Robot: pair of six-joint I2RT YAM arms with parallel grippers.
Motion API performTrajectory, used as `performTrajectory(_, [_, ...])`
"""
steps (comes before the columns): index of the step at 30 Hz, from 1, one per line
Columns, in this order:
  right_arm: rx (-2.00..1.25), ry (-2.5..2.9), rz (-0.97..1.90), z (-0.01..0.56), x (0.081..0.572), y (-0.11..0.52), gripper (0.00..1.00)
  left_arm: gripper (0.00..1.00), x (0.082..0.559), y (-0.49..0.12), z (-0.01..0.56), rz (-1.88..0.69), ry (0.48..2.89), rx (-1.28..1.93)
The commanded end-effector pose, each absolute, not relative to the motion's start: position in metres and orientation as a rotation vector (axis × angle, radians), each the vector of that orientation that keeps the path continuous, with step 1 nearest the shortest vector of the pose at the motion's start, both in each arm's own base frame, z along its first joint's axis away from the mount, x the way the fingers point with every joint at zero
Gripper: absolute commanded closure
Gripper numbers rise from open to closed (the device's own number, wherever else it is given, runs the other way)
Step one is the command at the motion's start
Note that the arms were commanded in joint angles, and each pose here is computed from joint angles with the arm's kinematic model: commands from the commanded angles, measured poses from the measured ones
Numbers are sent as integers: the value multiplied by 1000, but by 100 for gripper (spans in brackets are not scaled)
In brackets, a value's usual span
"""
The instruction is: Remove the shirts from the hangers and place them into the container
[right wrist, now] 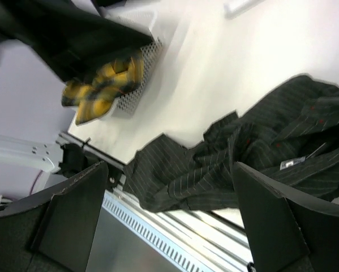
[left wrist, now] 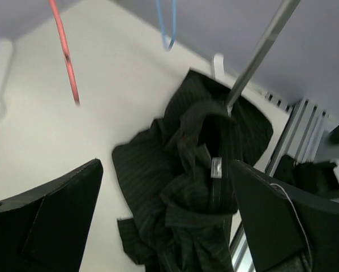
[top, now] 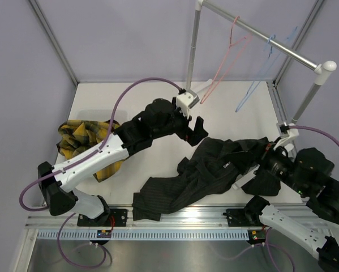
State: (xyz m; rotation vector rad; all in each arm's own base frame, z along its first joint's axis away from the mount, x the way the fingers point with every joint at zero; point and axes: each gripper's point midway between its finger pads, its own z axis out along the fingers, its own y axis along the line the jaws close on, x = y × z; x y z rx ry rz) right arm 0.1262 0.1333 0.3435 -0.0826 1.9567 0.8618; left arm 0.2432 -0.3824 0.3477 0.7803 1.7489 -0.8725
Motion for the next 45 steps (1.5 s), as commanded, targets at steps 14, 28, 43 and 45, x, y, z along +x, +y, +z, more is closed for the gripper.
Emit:
performTrajectory(14, [2,1782,793,397,92,66,1,5,179,-487,204,-606,1827,1092])
performTrajectory(28, [56,1795,767,385,75,42,1,70,192,-519,156,-475,1925,1185])
performTrajectory(43, [-40,1838,765,376,105,82,1,100,166,-317,551,-551,1412,903])
performTrajectory(45, [-123,1765,873,389,113,112,1,100,149,-266,616,-596,1213,815])
